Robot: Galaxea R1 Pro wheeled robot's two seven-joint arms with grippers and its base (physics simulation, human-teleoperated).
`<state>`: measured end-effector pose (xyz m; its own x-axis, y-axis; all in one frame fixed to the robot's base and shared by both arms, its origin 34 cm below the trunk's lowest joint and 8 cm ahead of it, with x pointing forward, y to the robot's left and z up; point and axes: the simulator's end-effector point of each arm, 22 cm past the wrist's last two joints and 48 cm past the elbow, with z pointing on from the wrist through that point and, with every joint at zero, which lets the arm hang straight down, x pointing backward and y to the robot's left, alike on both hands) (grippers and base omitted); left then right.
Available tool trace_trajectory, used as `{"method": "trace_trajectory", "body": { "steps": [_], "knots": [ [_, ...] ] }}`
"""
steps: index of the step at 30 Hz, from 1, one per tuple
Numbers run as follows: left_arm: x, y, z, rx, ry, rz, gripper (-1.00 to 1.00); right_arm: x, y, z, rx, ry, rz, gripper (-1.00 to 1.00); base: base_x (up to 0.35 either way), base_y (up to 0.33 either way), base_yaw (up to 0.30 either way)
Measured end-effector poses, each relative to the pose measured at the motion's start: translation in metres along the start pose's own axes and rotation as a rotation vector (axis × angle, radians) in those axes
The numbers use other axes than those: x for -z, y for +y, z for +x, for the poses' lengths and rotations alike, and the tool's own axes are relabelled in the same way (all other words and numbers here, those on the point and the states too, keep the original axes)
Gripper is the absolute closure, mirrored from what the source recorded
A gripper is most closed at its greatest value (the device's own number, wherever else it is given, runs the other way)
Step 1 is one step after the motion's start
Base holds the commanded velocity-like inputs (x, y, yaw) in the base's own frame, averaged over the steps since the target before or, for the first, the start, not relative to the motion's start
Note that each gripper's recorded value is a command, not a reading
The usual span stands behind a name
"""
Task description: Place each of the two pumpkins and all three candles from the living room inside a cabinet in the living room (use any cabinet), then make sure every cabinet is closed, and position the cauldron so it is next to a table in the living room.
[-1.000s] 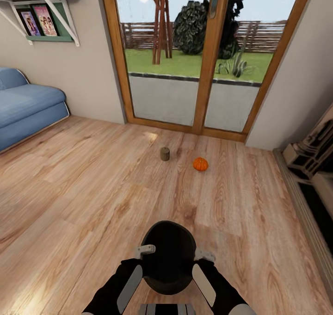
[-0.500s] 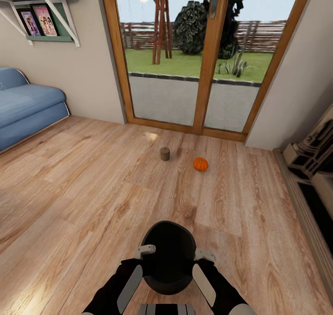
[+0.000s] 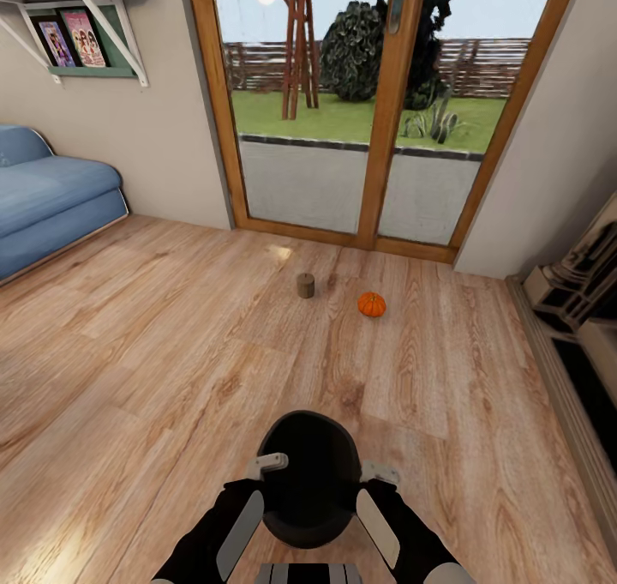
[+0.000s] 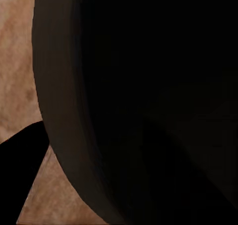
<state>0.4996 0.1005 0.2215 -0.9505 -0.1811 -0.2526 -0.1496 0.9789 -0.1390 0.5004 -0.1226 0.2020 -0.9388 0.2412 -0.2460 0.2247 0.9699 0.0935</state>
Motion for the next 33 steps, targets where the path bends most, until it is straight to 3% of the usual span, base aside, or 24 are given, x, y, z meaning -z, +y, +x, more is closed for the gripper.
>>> {"method": "trace_trajectory", "body": {
  "steps": [6,33],
  "knots": [
    [-0.0001,0.0013,-0.0006,-0.004,-0.001,-0.004,1.0,-0.0006,0.0016,0.0026,-0.024,0.007,-0.01,1.0,0.0,0.0,0.0],
    [0.0039,0.0004,-0.0041,-0.002,-0.009,-0.003,1.0,0.0034,0.0028,-0.0009,-0.024,-0.001,-0.013,1.0,0.0,0.0,0.0]
  ]
}}
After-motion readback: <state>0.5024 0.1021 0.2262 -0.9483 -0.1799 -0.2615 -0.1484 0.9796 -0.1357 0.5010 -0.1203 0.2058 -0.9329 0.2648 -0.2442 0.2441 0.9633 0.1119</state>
